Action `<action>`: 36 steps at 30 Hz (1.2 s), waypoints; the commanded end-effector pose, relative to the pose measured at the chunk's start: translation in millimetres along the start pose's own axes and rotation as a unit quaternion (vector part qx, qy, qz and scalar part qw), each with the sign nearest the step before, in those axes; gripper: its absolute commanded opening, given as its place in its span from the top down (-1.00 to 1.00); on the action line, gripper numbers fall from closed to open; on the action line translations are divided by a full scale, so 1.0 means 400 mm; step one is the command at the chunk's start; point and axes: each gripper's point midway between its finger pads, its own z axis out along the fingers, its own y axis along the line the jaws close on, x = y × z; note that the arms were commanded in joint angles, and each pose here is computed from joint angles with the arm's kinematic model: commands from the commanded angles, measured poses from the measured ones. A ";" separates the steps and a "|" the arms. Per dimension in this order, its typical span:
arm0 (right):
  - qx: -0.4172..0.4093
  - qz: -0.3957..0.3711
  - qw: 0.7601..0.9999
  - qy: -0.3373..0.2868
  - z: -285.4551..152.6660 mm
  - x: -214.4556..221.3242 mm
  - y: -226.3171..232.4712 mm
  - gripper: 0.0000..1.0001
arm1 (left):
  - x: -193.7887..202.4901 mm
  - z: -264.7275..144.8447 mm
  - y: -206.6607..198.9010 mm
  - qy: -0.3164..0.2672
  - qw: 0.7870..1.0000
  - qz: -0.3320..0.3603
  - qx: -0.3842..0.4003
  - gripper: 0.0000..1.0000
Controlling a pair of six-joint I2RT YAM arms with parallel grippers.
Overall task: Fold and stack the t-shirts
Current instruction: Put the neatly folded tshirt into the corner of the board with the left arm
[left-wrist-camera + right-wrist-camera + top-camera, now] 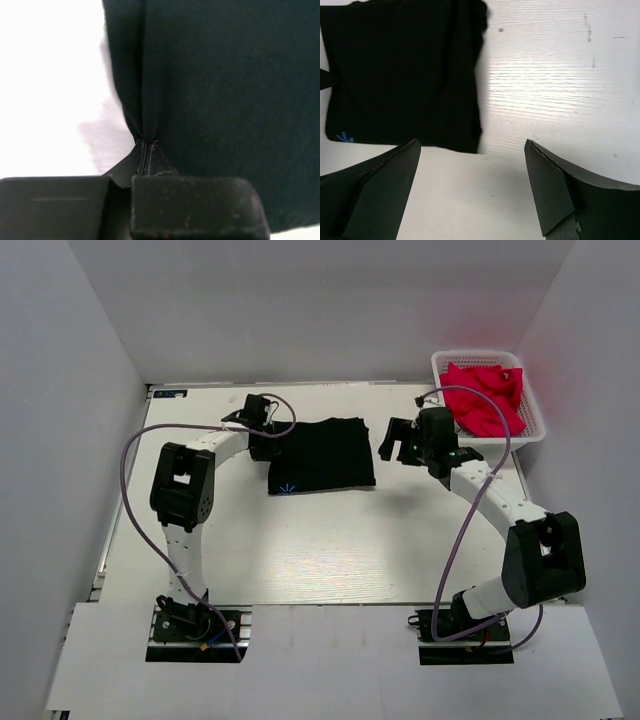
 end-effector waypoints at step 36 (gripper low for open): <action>0.127 -0.028 0.991 0.015 0.060 -0.025 -0.132 -0.81 | -0.497 -0.079 0.952 -0.157 0.903 -0.037 -0.398 1.00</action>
